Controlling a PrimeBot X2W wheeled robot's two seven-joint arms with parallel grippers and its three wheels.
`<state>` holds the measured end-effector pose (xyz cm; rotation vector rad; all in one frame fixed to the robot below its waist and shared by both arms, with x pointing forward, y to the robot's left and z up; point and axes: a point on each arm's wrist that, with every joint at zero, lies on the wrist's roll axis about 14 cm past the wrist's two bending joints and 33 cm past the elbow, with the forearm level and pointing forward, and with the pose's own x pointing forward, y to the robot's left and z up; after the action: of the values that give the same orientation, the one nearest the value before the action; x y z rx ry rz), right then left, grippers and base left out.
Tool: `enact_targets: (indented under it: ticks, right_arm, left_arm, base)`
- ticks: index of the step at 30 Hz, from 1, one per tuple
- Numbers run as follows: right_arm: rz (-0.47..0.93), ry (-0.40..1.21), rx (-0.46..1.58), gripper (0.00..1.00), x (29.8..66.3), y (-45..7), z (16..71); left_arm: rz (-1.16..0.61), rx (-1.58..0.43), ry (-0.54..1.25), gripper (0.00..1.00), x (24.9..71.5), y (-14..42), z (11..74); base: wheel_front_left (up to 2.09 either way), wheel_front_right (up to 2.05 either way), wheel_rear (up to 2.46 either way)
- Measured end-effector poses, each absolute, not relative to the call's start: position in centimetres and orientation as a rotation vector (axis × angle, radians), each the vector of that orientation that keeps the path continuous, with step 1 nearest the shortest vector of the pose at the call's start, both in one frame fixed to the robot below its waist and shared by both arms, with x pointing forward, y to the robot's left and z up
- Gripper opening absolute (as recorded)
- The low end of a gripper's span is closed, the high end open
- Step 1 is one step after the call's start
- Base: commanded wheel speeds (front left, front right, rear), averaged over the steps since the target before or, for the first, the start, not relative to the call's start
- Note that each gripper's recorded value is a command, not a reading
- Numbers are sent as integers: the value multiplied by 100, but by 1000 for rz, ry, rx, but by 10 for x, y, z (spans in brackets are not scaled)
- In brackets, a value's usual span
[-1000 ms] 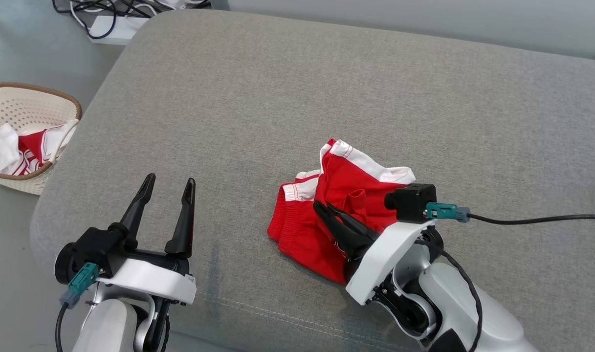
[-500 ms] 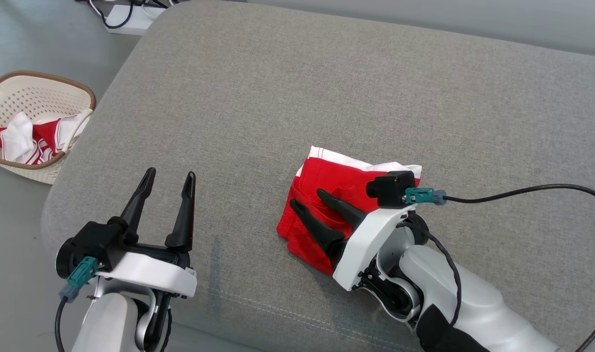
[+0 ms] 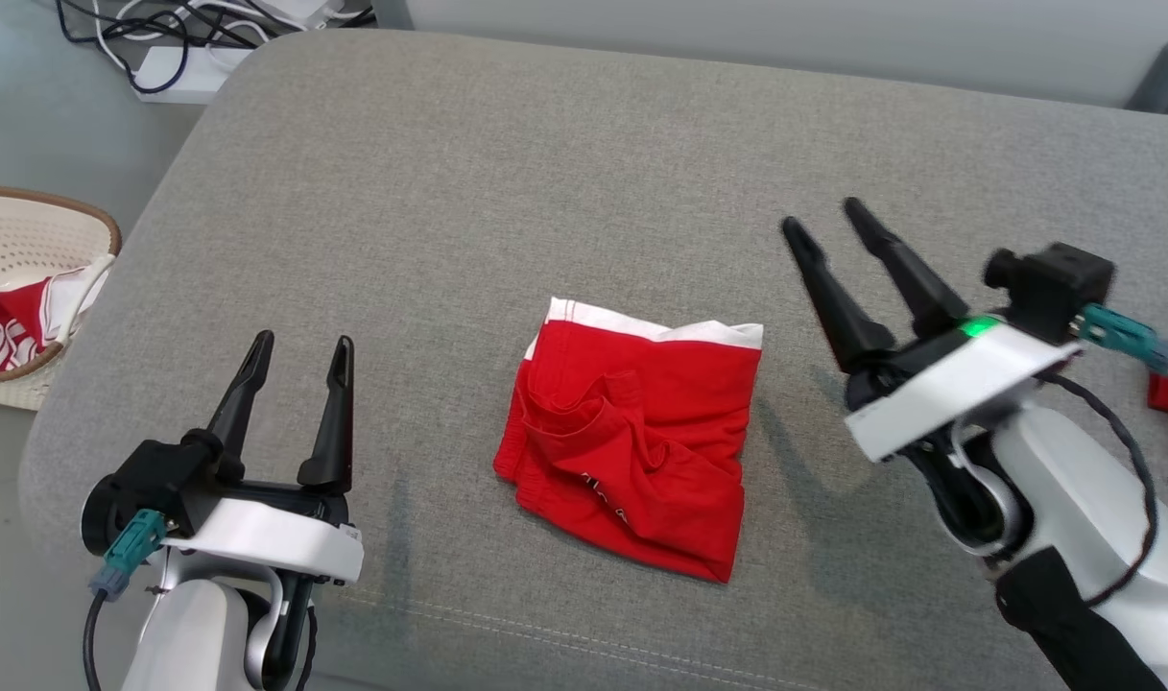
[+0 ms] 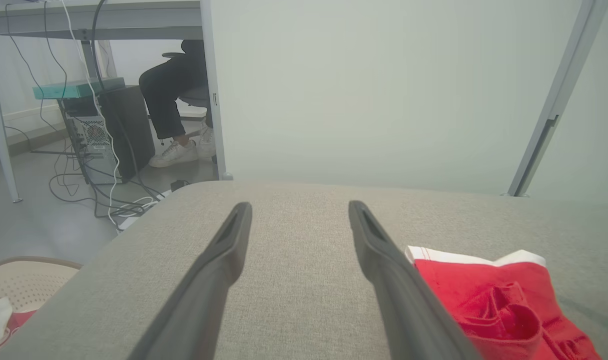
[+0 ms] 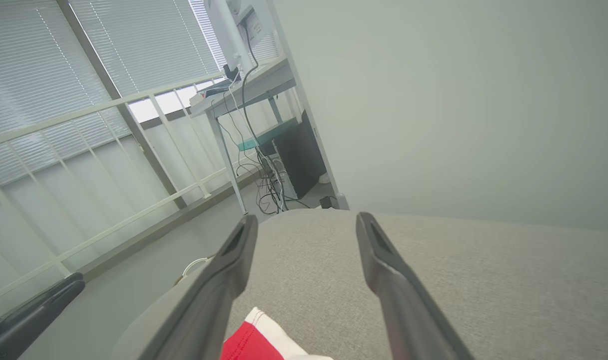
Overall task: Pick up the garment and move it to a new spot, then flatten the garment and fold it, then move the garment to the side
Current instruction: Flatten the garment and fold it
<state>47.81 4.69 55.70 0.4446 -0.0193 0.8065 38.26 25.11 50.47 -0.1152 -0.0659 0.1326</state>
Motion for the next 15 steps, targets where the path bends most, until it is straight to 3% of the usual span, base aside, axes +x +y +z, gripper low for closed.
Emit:
enact_targets:
  ticks: [7,15]
  right_arm:
    - [580,-32,302,100,462,-35,519]
    - [478,8,310,100,423,-54,496]
  left_arm:
    - [119,-112,-72,100,380,247,506]
    - [110,-118,-69,100,377,243,505]
  base:
    - [0,0,0]
    - [0,0,0]
